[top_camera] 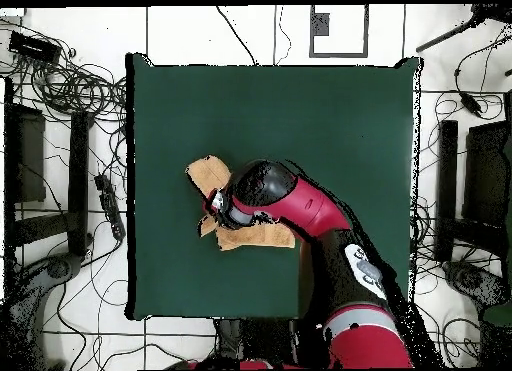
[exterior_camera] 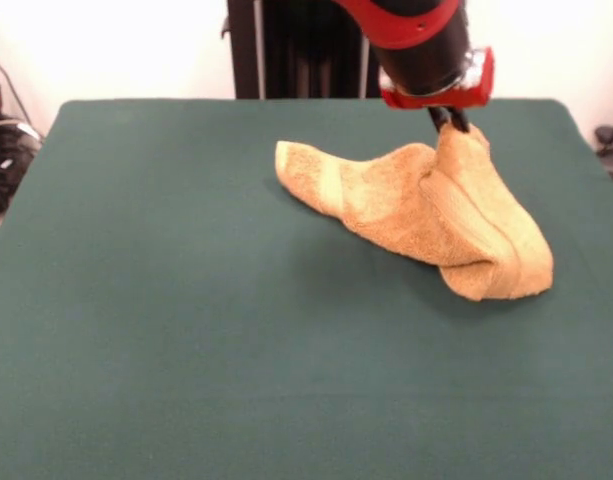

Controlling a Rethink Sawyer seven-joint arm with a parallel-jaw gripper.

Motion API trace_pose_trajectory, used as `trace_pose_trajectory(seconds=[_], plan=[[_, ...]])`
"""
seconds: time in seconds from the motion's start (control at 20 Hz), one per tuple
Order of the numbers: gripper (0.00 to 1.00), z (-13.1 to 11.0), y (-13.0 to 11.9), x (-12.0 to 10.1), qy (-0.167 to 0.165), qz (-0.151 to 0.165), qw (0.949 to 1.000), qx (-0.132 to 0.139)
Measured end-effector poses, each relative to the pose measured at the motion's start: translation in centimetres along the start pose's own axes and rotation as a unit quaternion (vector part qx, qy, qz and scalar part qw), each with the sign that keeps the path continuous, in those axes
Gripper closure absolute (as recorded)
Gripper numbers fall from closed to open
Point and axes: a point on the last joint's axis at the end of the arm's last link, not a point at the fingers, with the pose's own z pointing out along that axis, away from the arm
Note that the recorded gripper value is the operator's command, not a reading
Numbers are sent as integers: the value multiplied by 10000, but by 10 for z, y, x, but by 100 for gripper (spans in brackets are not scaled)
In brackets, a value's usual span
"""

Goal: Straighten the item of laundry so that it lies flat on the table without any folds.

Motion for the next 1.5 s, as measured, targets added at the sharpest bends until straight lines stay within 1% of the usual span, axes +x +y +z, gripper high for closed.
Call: trace_pose_trajectory(seconds=[0.2, 0.35, 0.4, 0.55, 0.65, 0.7, 0.85, 0.95, 1.05, 1.2, 1.25, 1.35, 1.45, 1.5], plan=[[100, -6, -6, 0, -10, 58, 10000, -40], [100, -15, -6, 6, -33, 114, 9999, -104], [100, -21, -3, 12, -45, 146, 9998, -162], [100, -28, 7, 23, -50, 180, 9995, -260], [100, -31, 13, 29, -45, 183, 9993, -313], [100, -32, 22, 36, -30, 178, 9991, -372], [100, -33, 35, 46, 7, 186, 9988, -462], [100, -32, 40, 50, 38, 202, 9985, -506], [100, -29, 52, 59, 116, 267, 9974, -661], [100, -23, 62, 63, 154, 385, 9954, -860], [100, -18, 67, 63, 141, 454, 9944, -940], [100, -11, 72, 63, 98, 533, 9933, -1016], [100, -4, 74, 63, 55, 561, 9930, -1040], [100, 3, 76, 62, -12, 570, 9930, -1033]])
